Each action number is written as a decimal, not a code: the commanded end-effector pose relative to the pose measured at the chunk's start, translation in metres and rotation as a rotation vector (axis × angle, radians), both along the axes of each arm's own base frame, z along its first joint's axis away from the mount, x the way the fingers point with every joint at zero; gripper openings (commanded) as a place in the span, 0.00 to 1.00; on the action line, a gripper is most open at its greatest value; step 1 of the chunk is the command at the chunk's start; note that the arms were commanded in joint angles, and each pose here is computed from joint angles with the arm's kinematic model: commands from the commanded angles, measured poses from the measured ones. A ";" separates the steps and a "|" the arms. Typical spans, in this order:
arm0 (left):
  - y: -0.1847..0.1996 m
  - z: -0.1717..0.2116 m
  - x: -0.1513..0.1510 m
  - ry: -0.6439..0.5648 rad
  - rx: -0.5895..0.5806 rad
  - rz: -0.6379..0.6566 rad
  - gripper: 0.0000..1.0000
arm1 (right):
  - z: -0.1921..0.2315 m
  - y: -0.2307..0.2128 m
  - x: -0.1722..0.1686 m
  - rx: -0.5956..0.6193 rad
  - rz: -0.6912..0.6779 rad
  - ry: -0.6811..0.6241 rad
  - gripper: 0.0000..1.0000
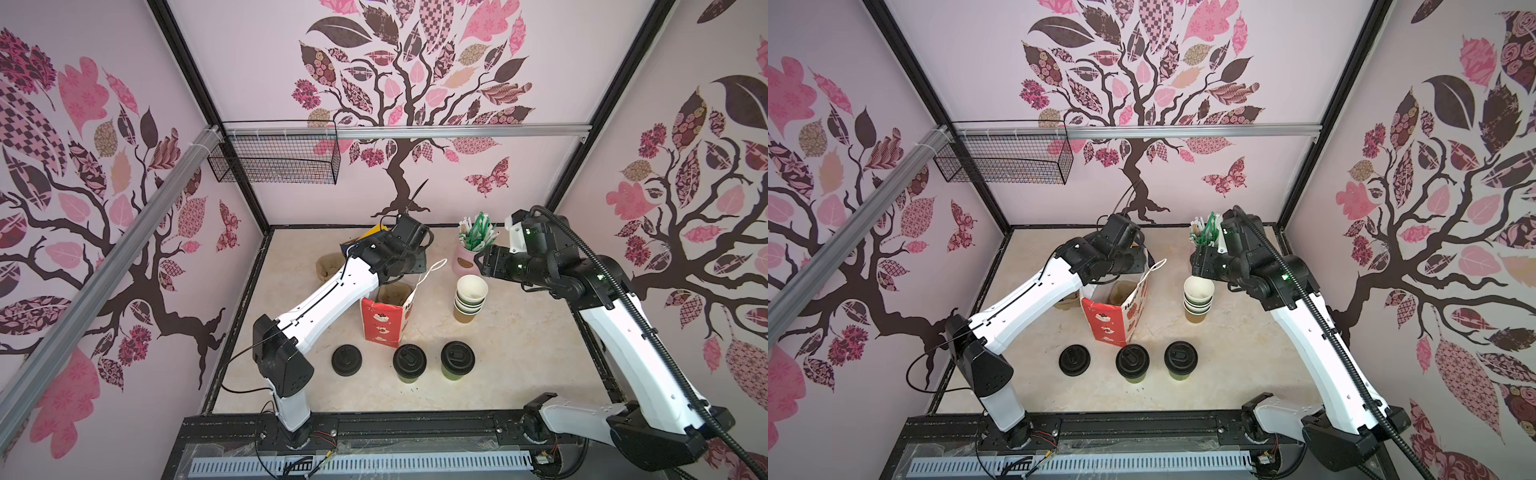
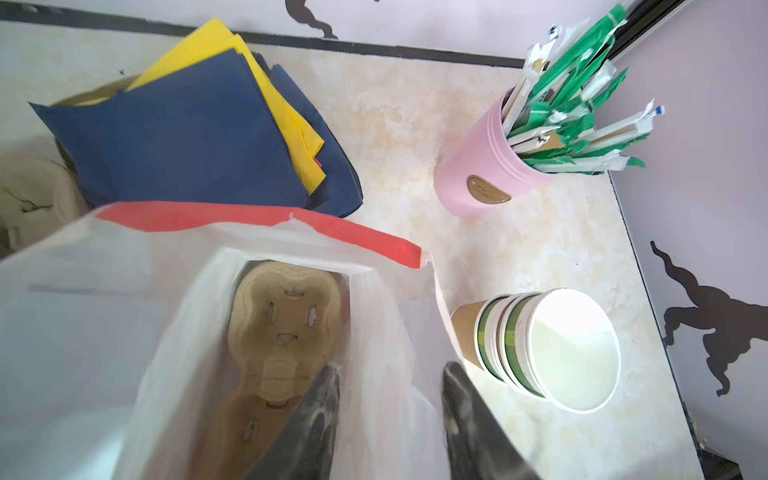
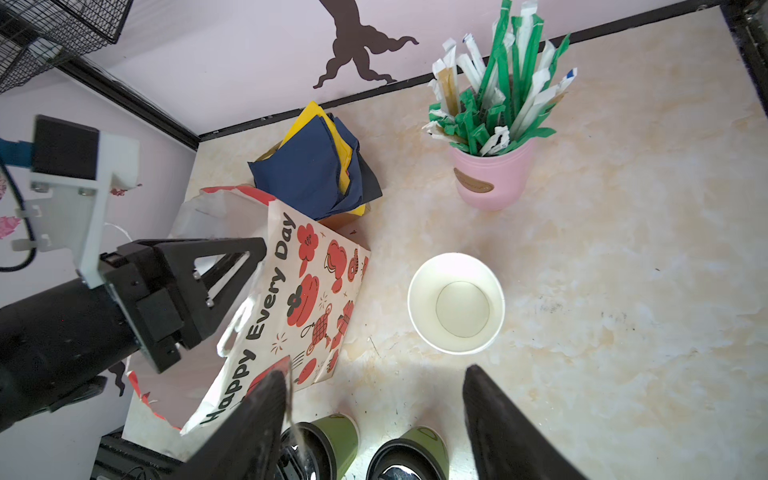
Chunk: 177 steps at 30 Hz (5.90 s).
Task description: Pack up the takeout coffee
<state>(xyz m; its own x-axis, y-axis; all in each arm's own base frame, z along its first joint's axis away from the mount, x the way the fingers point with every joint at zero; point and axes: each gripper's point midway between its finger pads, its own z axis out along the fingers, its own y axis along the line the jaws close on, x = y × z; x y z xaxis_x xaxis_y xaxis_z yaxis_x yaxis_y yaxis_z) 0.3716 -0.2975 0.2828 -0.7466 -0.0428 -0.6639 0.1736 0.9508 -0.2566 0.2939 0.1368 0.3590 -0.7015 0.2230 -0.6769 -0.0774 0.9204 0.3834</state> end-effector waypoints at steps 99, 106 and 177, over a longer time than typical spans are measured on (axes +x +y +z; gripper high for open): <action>0.094 0.027 -0.051 0.028 -0.487 -0.018 0.85 | -0.083 0.022 -0.095 -0.216 0.152 0.361 0.73; 0.099 0.014 -0.059 0.056 -0.493 0.001 0.85 | -0.143 0.031 -0.135 -0.177 0.163 0.476 0.77; 0.104 0.008 -0.065 0.057 -0.530 0.044 0.83 | -0.233 0.060 -0.130 -0.404 0.209 0.525 0.81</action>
